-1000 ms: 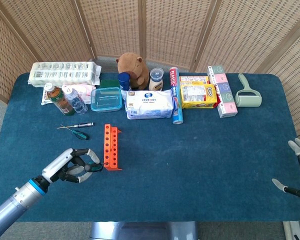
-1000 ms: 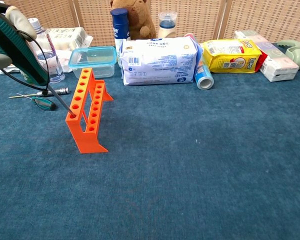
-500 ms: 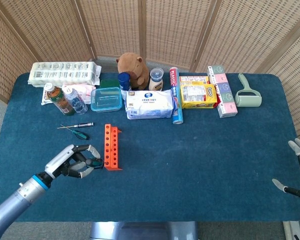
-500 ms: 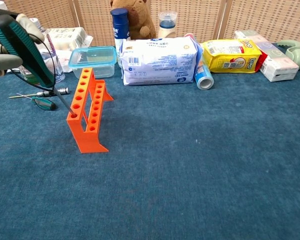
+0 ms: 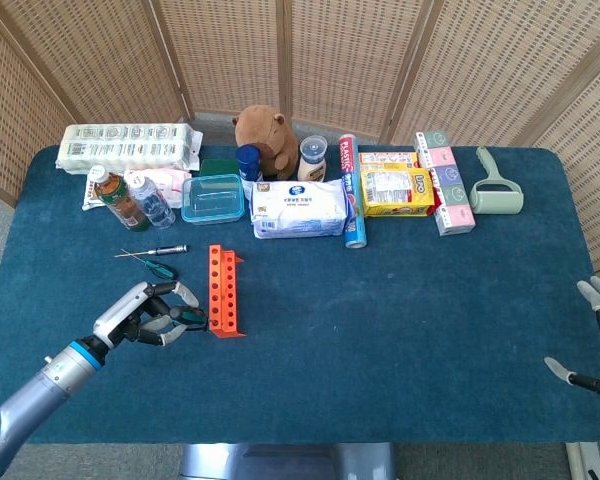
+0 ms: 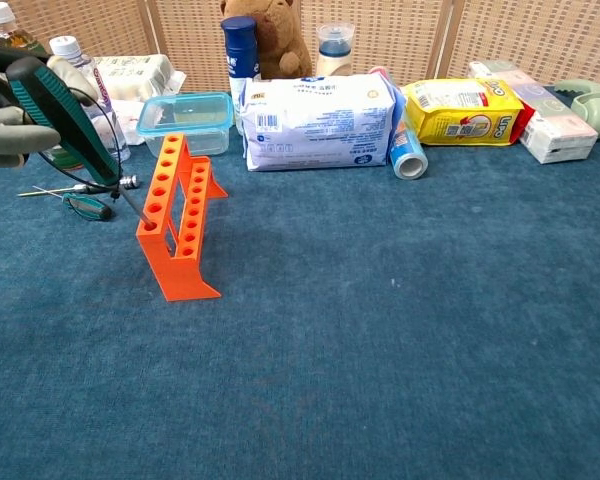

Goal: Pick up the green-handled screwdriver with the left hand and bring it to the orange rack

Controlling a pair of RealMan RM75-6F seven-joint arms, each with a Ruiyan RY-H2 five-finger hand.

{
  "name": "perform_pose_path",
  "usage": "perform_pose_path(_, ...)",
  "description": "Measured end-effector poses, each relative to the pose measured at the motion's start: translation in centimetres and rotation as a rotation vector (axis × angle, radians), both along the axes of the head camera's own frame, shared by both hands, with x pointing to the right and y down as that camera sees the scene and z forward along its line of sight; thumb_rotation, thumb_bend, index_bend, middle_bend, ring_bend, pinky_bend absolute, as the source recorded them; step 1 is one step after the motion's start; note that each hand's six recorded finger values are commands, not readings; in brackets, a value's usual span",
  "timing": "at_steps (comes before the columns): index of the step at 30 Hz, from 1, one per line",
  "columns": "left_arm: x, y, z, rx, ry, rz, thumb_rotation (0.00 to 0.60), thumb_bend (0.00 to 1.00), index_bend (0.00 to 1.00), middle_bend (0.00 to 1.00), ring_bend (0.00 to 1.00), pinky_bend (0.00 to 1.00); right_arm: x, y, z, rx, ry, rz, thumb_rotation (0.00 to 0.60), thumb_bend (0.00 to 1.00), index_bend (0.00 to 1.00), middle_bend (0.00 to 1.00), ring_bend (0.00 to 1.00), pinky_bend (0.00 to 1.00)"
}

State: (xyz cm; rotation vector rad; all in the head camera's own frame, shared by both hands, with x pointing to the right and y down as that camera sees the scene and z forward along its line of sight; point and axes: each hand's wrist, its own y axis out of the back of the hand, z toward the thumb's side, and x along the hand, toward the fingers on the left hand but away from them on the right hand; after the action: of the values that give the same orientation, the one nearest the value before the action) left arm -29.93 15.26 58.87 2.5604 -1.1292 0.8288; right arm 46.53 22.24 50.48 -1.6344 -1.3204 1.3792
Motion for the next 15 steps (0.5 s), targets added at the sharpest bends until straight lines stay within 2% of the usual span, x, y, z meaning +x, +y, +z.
perform_pose_path(15,0.32,-0.01,1.05,-0.020,-0.021,0.002,0.600,0.44,0.49,1.00,0.99,0.98,0.11,-0.04,-0.06,-0.001,-0.006,0.004,0.600,0.02,0.07,0.04,0.00,0.00)
